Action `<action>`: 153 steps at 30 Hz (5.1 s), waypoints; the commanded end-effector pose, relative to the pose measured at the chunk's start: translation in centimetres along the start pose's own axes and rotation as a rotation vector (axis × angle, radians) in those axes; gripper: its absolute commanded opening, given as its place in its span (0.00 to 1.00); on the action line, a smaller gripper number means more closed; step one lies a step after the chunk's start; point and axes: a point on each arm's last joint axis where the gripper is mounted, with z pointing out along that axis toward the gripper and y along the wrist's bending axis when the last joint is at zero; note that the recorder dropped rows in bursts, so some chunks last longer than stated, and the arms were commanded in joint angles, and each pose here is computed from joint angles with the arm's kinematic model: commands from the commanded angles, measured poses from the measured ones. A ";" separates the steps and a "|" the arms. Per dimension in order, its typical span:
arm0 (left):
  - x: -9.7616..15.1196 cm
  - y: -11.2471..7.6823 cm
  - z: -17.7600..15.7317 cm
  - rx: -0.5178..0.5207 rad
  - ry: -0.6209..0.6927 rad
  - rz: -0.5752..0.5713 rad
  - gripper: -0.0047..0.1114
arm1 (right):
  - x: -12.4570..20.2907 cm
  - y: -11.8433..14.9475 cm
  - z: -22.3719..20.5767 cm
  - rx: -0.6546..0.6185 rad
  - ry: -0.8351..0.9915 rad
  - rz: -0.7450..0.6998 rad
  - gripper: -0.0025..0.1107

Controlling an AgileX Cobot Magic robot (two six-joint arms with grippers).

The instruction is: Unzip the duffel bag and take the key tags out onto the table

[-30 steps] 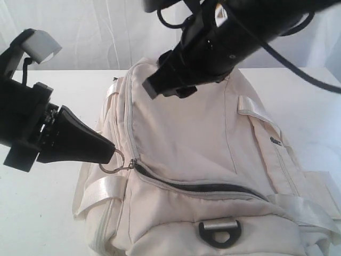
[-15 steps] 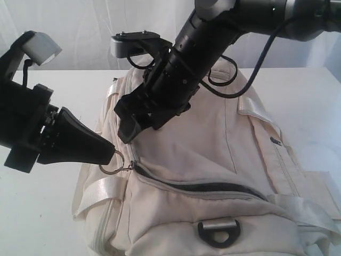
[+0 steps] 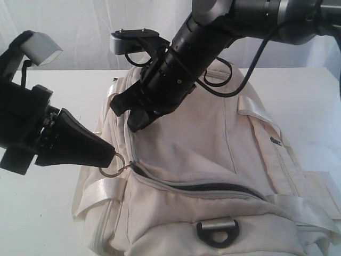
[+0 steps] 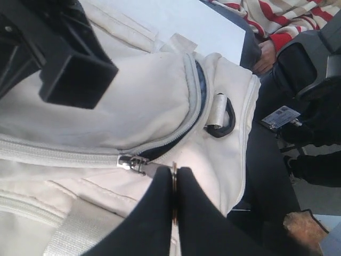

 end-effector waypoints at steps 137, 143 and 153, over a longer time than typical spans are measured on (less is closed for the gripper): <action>-0.5 0.6 -0.9 -0.370 0.000 0.066 0.04 | 8.0 10.5 -3.8 0.251 0.232 -0.580 0.02; -1.0 2.3 -0.9 -0.486 -0.048 0.069 0.04 | 8.2 10.5 -3.8 0.249 0.252 -0.577 0.02; -1.7 5.9 -1.0 -0.727 -0.123 0.085 0.04 | 9.4 10.6 -3.7 0.203 0.334 -0.530 0.02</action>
